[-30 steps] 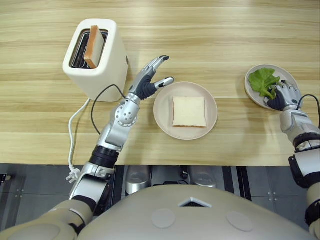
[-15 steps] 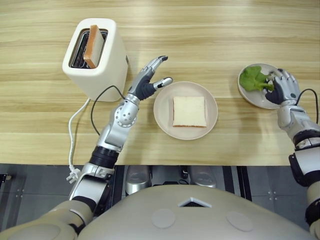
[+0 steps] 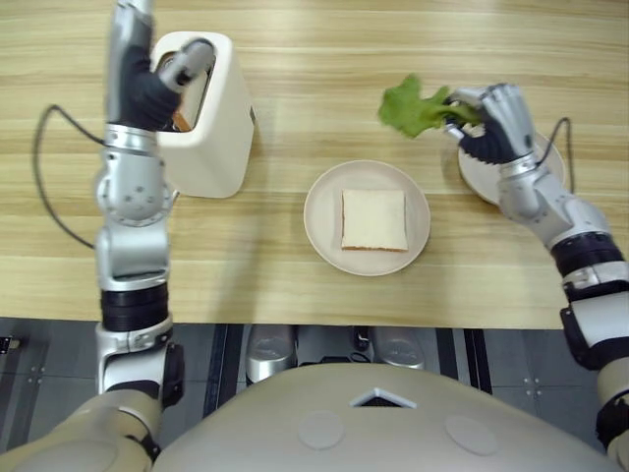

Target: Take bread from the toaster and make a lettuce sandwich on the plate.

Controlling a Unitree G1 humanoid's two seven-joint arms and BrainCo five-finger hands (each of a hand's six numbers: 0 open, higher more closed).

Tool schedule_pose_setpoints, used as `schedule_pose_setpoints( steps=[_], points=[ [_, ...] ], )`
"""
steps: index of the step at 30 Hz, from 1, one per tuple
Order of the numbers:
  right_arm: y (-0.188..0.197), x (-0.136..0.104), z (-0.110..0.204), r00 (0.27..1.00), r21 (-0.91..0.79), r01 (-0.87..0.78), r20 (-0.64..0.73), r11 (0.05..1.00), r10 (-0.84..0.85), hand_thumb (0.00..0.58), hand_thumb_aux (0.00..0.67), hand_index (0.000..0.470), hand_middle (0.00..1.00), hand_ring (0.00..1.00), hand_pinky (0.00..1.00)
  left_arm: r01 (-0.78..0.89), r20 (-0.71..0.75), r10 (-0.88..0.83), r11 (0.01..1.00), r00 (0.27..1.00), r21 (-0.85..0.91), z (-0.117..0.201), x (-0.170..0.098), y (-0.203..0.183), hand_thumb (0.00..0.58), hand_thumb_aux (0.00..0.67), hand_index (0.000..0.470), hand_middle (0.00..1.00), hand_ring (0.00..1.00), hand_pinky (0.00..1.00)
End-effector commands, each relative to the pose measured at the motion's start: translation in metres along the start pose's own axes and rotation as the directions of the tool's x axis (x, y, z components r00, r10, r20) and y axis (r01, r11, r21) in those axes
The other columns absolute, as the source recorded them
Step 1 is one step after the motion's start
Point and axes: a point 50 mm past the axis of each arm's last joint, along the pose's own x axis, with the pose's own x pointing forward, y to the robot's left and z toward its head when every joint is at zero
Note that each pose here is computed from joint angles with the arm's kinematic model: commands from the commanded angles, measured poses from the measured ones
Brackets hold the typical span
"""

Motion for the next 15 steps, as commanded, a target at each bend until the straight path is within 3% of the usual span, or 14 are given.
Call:
schedule_pose_setpoints(
  steps=[1,3,6,15],
  points=[
    [0.024,0.003,0.031,0.985,0.079,-0.131,0.124,0.988,0.120,0.580,0.670,0.460,1.00,1.00,1.00,-0.014,-0.066,0.030,0.973,0.997,0.228,-0.017,-0.001,0.024,0.000,0.000,0.000,0.00,0.00,0.00],
    [0.033,0.000,0.040,0.972,0.094,-0.183,0.165,0.979,0.166,0.580,0.670,0.460,1.00,1.00,1.00,0.039,-0.148,0.022,0.915,0.989,0.402,-0.037,-0.003,0.030,0.000,0.000,0.000,0.00,0.00,0.00],
    [0.042,-0.008,0.046,0.945,0.071,-0.271,0.208,0.960,0.252,0.580,0.670,0.460,1.00,1.00,1.00,0.152,-0.290,-0.004,0.860,0.957,0.487,-0.069,-0.009,0.031,0.000,0.000,0.000,0.00,0.00,0.00],
    [0.038,-0.038,0.034,0.887,-0.010,-0.416,0.217,0.909,0.408,0.580,0.670,0.460,1.00,1.00,1.00,0.286,-0.389,-0.105,0.849,0.915,0.443,-0.089,-0.025,0.003,0.000,0.000,0.000,0.00,0.00,0.00]
  ],
)
